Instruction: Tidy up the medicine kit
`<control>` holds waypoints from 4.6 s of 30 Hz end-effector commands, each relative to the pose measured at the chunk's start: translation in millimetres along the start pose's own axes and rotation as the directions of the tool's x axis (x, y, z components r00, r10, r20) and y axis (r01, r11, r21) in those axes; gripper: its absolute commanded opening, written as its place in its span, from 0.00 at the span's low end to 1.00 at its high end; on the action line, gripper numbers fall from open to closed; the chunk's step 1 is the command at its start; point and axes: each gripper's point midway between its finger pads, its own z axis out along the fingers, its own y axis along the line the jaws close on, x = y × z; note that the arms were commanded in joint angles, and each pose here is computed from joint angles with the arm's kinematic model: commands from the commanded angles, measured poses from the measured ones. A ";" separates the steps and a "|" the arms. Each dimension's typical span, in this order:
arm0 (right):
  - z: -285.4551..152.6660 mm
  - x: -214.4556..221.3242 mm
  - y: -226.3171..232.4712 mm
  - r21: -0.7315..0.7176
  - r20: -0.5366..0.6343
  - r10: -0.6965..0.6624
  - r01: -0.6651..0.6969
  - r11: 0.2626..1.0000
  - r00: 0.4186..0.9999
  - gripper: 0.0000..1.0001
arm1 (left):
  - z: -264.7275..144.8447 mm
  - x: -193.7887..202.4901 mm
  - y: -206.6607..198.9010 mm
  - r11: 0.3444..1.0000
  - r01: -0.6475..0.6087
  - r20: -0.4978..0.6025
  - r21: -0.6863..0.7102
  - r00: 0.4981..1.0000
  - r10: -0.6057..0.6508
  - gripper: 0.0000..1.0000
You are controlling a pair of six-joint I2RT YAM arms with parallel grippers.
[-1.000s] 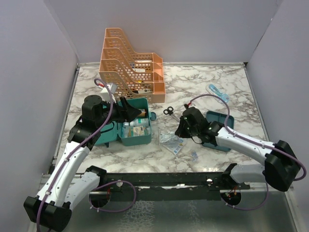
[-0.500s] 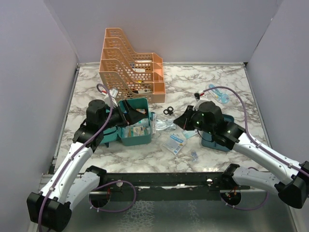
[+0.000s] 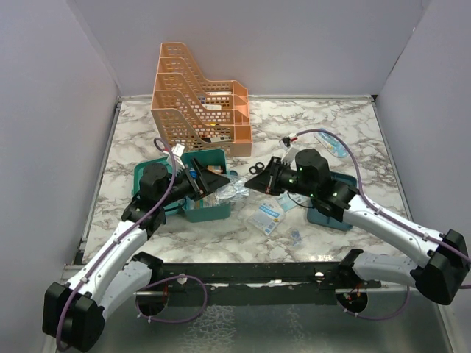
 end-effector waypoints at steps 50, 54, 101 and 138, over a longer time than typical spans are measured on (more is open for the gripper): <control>-13.4 -11.4 -23.7 0.125 0.086 -0.038 0.027 0.992 0.996 0.54 | -25.6 -34.5 43.2 0.861 -0.341 -0.083 -0.377 0.938 0.336 0.15; -20.4 -6.8 -33.0 0.157 0.090 -0.030 0.016 0.987 0.995 0.53 | -36.7 -32.1 70.6 0.825 -0.345 -0.143 -0.448 0.938 0.314 0.15; 20.6 17.3 -48.7 0.215 -0.076 0.038 -0.021 0.976 0.996 0.49 | -23.9 -18.5 125.3 0.784 -0.266 -0.286 -0.560 0.951 0.119 0.61; 33.1 33.8 -65.1 0.227 -0.119 0.057 -0.029 0.973 0.991 0.47 | -26.0 -2.1 115.4 0.646 -0.442 -0.401 -0.622 0.889 0.222 0.64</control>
